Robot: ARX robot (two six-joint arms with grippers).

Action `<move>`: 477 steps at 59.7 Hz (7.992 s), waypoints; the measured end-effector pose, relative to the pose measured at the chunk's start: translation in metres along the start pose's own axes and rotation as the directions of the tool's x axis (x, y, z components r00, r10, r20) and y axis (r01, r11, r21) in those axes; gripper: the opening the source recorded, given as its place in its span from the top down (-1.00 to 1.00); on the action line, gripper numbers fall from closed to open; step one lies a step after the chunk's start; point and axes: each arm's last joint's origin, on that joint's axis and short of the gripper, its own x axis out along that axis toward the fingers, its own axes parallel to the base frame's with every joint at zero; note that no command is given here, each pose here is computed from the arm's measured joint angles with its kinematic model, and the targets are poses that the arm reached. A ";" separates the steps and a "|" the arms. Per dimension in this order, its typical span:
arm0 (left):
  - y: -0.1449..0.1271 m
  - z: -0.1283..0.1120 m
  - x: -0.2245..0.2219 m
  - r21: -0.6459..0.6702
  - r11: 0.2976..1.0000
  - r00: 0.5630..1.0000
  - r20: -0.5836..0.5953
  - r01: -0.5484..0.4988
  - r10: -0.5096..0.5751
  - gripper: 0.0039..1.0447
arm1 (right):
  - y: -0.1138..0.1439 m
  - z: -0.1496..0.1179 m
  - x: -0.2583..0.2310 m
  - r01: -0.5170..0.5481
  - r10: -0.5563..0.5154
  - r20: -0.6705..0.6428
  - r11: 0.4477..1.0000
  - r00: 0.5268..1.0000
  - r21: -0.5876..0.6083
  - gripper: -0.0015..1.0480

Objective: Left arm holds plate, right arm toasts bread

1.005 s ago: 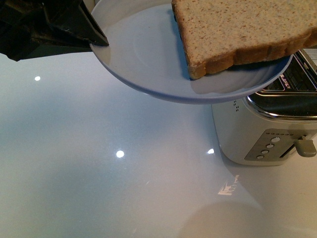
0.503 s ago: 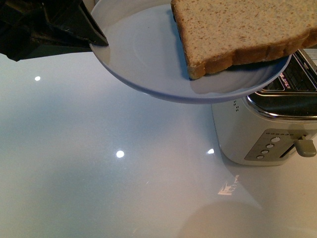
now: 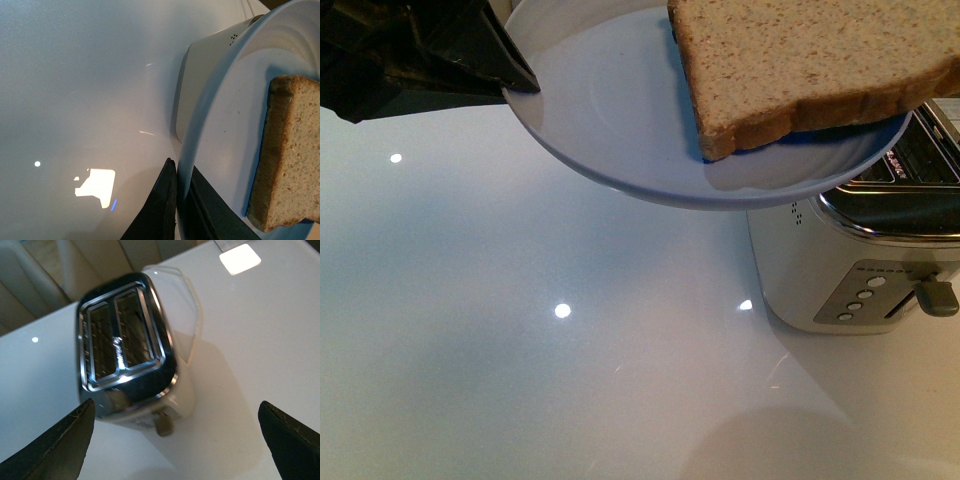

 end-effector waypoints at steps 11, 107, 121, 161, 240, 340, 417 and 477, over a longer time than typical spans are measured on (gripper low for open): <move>0.000 0.000 0.000 0.000 1.000 1.000 0.001 -0.001 0.001 0.95 | 0.030 0.006 0.023 -0.132 0.136 -0.051 0.988 0.989 0.079 -0.83; 0.000 0.000 0.000 -0.003 1.000 1.000 0.001 0.000 0.000 0.95 | 0.080 0.079 0.011 -0.179 0.177 0.244 0.984 0.953 -0.014 0.94; 0.000 0.000 0.000 -0.003 1.000 1.000 0.001 0.000 0.000 0.95 | 0.083 0.082 0.033 0.048 0.047 0.330 0.961 0.943 -0.273 0.94; 0.000 0.000 0.000 -0.003 1.000 1.000 0.000 0.000 0.000 0.95 | 0.089 -0.001 0.111 0.110 -0.047 0.134 0.854 0.990 -0.509 0.94; 0.000 0.000 0.000 0.016 1.000 1.000 0.003 -0.005 0.005 0.95 | 0.073 -0.063 0.149 0.077 -0.116 -0.058 0.884 0.992 -0.462 0.22; 0.000 0.000 0.000 -0.005 1.000 1.000 -0.002 0.001 -0.001 0.95 | -0.007 -0.046 -0.002 -0.016 0.176 0.396 0.927 0.901 -0.375 0.96; 0.000 0.000 0.000 -0.005 1.000 1.000 -0.001 0.001 -0.001 0.95 | -0.036 -0.074 -0.036 -0.014 0.181 0.419 0.928 0.890 -0.372 0.96; -0.001 0.000 0.000 -0.004 1.000 1.000 -0.001 0.003 -0.003 0.95 | -0.040 -0.083 -0.048 -0.012 0.178 0.415 0.928 0.892 -0.372 -0.17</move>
